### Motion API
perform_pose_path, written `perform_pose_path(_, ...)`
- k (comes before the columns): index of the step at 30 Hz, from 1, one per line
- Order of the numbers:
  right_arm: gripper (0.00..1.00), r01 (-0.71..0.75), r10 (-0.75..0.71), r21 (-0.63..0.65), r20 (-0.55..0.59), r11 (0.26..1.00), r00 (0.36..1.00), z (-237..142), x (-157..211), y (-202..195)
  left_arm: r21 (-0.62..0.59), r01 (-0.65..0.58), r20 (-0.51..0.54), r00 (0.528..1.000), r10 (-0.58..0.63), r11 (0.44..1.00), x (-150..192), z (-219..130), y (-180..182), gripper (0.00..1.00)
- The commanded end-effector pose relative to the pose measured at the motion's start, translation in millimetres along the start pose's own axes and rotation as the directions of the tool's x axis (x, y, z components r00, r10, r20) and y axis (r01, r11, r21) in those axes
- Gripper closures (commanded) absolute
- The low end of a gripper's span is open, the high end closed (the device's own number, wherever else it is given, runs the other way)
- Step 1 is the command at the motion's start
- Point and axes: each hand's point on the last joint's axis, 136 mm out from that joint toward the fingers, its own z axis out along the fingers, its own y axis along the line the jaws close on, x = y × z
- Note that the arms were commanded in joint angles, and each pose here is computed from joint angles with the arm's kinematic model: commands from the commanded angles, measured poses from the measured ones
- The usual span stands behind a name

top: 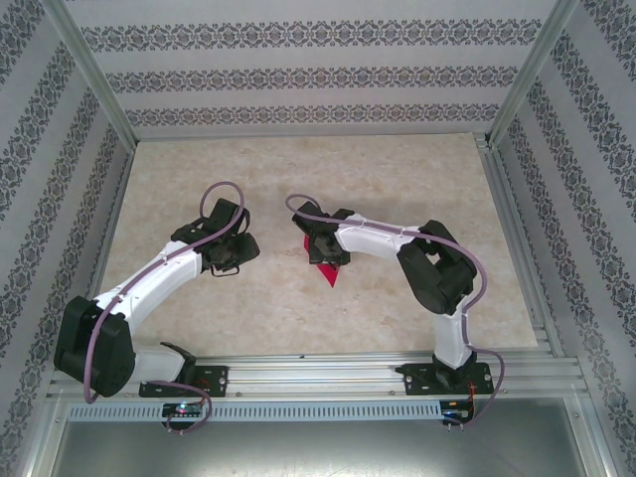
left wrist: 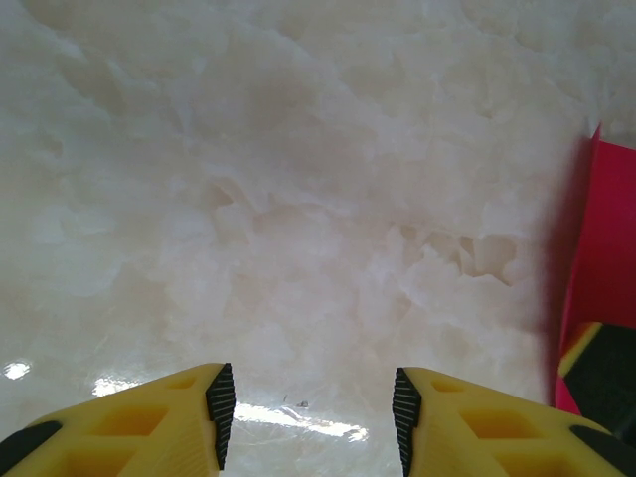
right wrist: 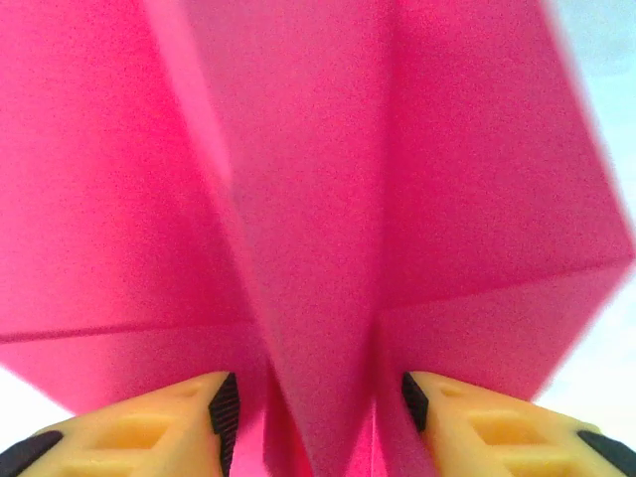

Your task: Fold a paper plane with a square sheet of paper (pick it up from the middle)

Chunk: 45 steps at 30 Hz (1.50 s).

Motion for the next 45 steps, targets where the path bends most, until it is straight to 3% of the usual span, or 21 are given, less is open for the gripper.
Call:
perform_pose_path(1, 0.46, -0.032, 0.037, -0.074, 0.063, 0.997, 0.997, -44.1, -14.6, 0.0, 0.024, -0.014, 0.05, 0.999, 0.013, 1.0, -15.0, -11.2, -5.9, 0.5)
perform_pose_path(5, 0.39, -0.041, 0.059, -0.129, 0.141, 0.991, 0.988, -80.0, -26.3, -3.4, 0.02, -0.025, 0.073, 0.997, 0.024, 0.999, -18.5, -16.3, -4.7, 0.49)
perform_pose_path(9, 0.36, -0.028, 0.071, -0.145, 0.297, 0.989, 0.952, -127.8, -41.9, -22.4, 0.012, -0.038, 0.103, 0.994, 0.037, 0.999, -23.1, -21.8, -2.7, 0.48)
perform_pose_path(15, 0.2, -0.079, 0.096, -0.054, 0.61, 0.995, 0.786, -194.0, -57.2, -95.2, -0.043, -0.069, 0.184, 0.98, 0.076, 0.997, -35.7, -34.7, 7.7, 0.44)
perform_pose_path(17, 0.12, -0.108, 0.088, -0.013, 0.681, 0.994, 0.727, -202.0, -56.0, -122.1, -0.068, -0.073, 0.223, 0.971, 0.087, 0.995, -40.9, -41.3, 13.5, 0.4)
perform_pose_path(18, 0.08, -0.135, 0.095, 0.0, 0.715, 0.991, 0.693, -205.7, -56.3, -136.9, -0.085, -0.067, 0.245, 0.966, 0.086, 0.994, -43.4, -43.9, 17.8, 0.33)
perform_pose_path(21, 0.02, -0.17, 0.073, 0.05, 0.759, 0.984, 0.647, -202.2, -54.3, -173.4, -0.132, -0.064, 0.31, 0.945, 0.102, 0.989, -51.4, -52.2, 28.8, 0.18)
perform_pose_path(23, 0.02, -0.18, 0.037, 0.104, 0.763, 0.978, 0.645, -188.8, -51.8, -194.6, -0.204, -0.01, 0.361, 0.929, 0.085, 0.979, -57.7, -61.2, 45.6, 0.01)
perform_pose_path(29, 0.02, -0.205, 0.013, 0.211, 0.666, 0.956, 0.746, -125.5, -47.4, -250.3, -0.328, 0.003, 0.505, 0.845, 0.173, 0.945, -80.5, -76.7, 72.3, 0.0)
perform_pose_path(32, 0.02, -0.203, 0.069, 0.16, 0.597, 0.966, 0.799, -105.6, -58.2, -259.8, -0.405, 0.016, 0.548, 0.804, 0.229, 0.914, -93.7, -77.7, 88.4, 0.0)
perform_pose_path(40, 0.02, -0.113, -0.062, 0.234, 0.632, 0.966, 0.773, -75.4, -93.9, -260.6, -0.529, 0.031, 0.53, 0.793, 0.301, 0.848, -121.7, -60.0, 127.0, 0.0)
perform_pose_path(45, 0.02, 0.028, -0.153, 0.187, 0.703, 0.982, 0.694, -67.0, -111.5, -237.9, -0.535, -0.061, 0.529, 0.754, 0.39, 0.843, -138.2, -28.9, 124.6, 0.0)
